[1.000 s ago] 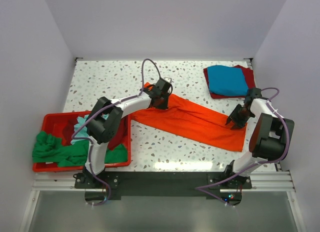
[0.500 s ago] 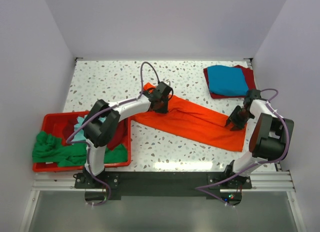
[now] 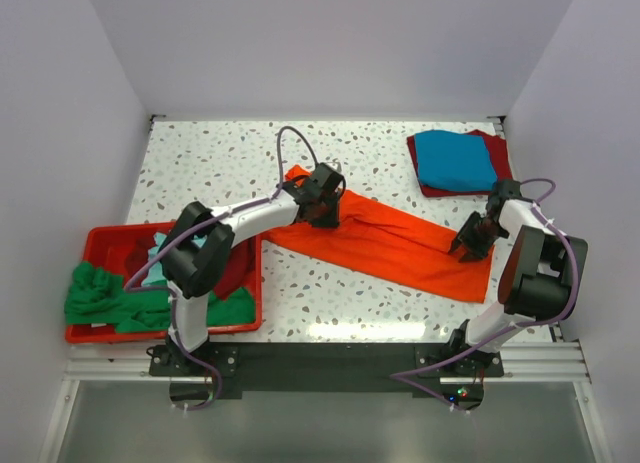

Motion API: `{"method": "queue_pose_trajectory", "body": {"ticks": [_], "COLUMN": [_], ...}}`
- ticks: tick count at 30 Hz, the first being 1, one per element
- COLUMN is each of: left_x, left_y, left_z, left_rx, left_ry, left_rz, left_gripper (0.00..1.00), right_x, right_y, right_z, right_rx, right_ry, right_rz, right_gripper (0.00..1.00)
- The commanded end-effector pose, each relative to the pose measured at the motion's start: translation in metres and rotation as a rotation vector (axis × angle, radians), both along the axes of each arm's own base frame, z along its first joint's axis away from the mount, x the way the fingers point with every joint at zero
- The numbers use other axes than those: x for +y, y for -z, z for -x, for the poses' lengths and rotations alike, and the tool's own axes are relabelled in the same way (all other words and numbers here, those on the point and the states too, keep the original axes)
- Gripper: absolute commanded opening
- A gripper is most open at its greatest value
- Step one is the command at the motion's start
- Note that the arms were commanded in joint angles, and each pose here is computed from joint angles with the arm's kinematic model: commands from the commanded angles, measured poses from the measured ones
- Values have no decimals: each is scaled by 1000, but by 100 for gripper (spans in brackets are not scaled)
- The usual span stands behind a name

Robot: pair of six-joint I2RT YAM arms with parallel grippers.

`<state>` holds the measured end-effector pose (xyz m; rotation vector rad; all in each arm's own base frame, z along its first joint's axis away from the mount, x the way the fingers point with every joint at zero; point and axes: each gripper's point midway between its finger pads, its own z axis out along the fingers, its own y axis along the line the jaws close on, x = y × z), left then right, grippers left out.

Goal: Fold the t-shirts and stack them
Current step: Fold the tshirt

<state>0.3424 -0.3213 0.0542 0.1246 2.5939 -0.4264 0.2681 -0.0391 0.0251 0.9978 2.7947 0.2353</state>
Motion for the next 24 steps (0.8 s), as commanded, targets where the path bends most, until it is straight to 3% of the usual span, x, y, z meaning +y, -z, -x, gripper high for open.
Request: {"method": "queue_pose_trajectory", "body": {"ticks": [1,6,12,16,19,24], "left_x": [-17,-37,-46,-44,-20,58], "left_y": [-31,-47,-73,-84,-91,-74], "left_z": [7,18,22,19,-4,-63], "left_rx": [-13,2,-29,-48,-90,-135], "left_ry": [20,96,173,204,137,-77], "left_rz": [112,240,303,307,293,228], "left_gripper": [29,30,45,50,52,53], "right_x": [1,1,2,12,23,44], "right_y": [-5,-4,-4,-7,-19,-36], "right_z": [-6,-8,-6,-6,-15,-32], "right_rx": [-36,-37,-35,-37,-68,-127], "right_ry": [-19,-17,-30,-58,-98,-140], "right_rz": [-3,-7,11,23,48,48], "right_gripper": [41,41,41,41,41,42]}}
